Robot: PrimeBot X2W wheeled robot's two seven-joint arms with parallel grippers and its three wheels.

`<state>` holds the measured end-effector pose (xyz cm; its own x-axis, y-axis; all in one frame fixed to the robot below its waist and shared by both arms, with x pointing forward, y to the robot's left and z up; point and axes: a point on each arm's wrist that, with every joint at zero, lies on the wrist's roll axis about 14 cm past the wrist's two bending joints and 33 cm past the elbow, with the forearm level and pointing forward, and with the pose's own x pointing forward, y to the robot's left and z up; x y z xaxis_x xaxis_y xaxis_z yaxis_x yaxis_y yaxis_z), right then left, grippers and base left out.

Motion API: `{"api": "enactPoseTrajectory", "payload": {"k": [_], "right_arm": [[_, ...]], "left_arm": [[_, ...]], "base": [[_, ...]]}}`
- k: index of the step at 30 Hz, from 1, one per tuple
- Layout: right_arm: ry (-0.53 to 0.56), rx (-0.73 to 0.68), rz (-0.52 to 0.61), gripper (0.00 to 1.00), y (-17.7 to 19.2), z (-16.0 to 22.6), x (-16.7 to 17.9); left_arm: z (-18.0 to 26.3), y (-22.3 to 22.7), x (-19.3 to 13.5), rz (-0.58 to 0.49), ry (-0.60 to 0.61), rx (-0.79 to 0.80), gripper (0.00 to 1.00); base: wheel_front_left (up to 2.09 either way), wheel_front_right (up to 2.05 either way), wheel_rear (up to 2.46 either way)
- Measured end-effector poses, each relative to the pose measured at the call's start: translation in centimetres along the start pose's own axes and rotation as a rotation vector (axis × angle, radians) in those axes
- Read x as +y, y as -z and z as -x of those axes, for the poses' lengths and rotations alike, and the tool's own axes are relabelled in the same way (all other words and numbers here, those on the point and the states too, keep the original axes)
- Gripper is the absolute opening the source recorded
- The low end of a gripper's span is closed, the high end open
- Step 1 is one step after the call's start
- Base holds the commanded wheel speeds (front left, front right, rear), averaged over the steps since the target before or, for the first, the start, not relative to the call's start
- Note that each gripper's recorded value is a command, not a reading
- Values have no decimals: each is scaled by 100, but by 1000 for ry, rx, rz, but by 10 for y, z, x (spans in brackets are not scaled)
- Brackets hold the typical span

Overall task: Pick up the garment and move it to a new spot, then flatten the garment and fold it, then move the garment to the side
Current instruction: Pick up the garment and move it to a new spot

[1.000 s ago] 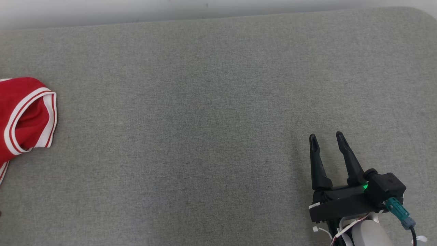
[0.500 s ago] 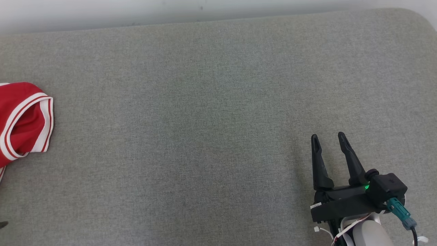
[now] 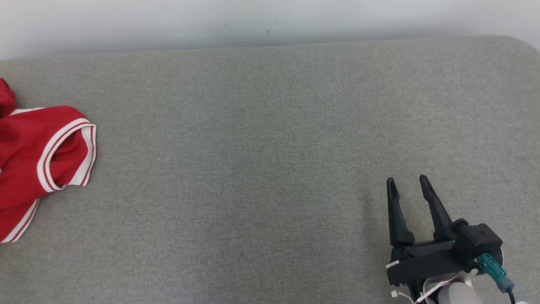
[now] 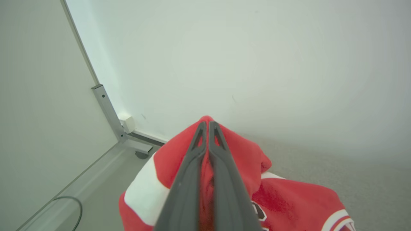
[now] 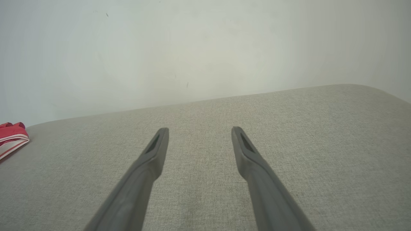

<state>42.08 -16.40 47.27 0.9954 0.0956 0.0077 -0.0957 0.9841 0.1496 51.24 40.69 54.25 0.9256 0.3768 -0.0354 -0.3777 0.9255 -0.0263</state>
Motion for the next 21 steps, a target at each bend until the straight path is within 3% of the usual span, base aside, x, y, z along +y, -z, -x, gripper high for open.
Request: {"api": "enactPoseTrajectory", "payload": {"k": [6,10,15,16,21], "right_arm": [[-22,-10,-3,100,-5,4,8],[-25,-21,-11,100,-9,6,10],[8,-28,-19,100,-12,14,0],[26,-32,-18,100,-14,17,-6],[76,-39,-24,100,-18,31,-21]], "left_arm": [[2,-87,-18,-2,72,-252,0],[10,-140,-50,2,163,-407,0],[27,-193,-108,18,321,-548,0],[37,-210,-134,35,388,-591,0],[64,-237,-197,74,555,-649,0]], "base": [[0,0,0],[0,0,0],[0,0,0],[0,0,0],[0,0,0]]}}
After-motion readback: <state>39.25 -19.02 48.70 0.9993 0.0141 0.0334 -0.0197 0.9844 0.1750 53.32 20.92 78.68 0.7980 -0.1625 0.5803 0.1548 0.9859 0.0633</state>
